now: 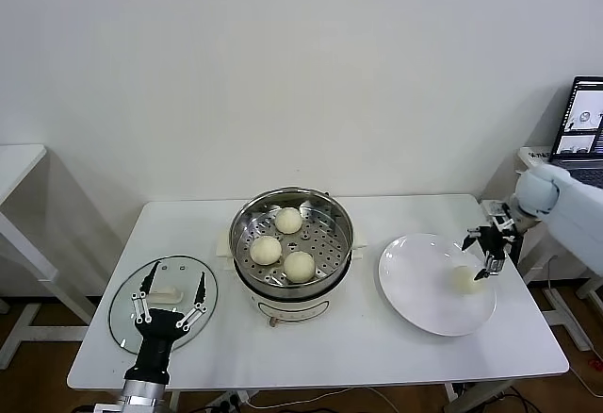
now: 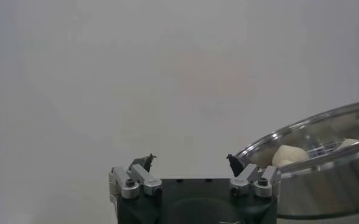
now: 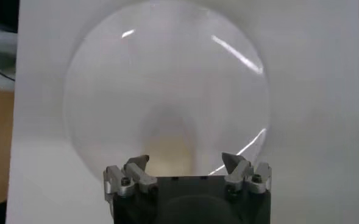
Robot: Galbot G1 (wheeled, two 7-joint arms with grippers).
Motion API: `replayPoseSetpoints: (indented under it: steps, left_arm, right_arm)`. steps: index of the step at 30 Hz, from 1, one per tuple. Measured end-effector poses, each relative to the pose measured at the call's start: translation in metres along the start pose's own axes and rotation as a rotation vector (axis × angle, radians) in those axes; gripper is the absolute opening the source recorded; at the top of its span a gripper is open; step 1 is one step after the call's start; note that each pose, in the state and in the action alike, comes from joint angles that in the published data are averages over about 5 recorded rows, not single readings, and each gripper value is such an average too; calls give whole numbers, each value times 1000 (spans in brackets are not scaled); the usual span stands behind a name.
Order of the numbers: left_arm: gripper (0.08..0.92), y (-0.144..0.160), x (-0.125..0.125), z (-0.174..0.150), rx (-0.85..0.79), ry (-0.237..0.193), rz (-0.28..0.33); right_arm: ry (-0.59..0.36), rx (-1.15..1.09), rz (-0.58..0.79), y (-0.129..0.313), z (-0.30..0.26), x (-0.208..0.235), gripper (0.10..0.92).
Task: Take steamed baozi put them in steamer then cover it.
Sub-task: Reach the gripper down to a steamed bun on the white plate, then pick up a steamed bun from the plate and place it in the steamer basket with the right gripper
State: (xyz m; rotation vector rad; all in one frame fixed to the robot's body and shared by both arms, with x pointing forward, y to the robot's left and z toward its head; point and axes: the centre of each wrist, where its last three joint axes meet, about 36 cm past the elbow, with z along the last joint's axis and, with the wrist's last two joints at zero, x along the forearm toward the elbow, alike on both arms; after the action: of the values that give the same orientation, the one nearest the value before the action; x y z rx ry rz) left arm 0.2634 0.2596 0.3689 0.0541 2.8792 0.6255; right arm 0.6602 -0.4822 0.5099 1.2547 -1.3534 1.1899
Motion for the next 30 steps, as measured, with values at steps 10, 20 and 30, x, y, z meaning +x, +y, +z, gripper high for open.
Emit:
replayPoseSetpoints:
  steps: [10,20,30]
  left_arm:
    - [823,1,1,2,-2,3,-1]
    - [823,5,-2,4,-8,1,-11]
    - [823,5,-5,3,-8,-6,-9]
  right_arm:
    - [21,-48,-3,2,1,-32,821]
    - [32,-59,-7,2,-4,-45,701]
    - [35,-27,5,-10,-17,-20,641]
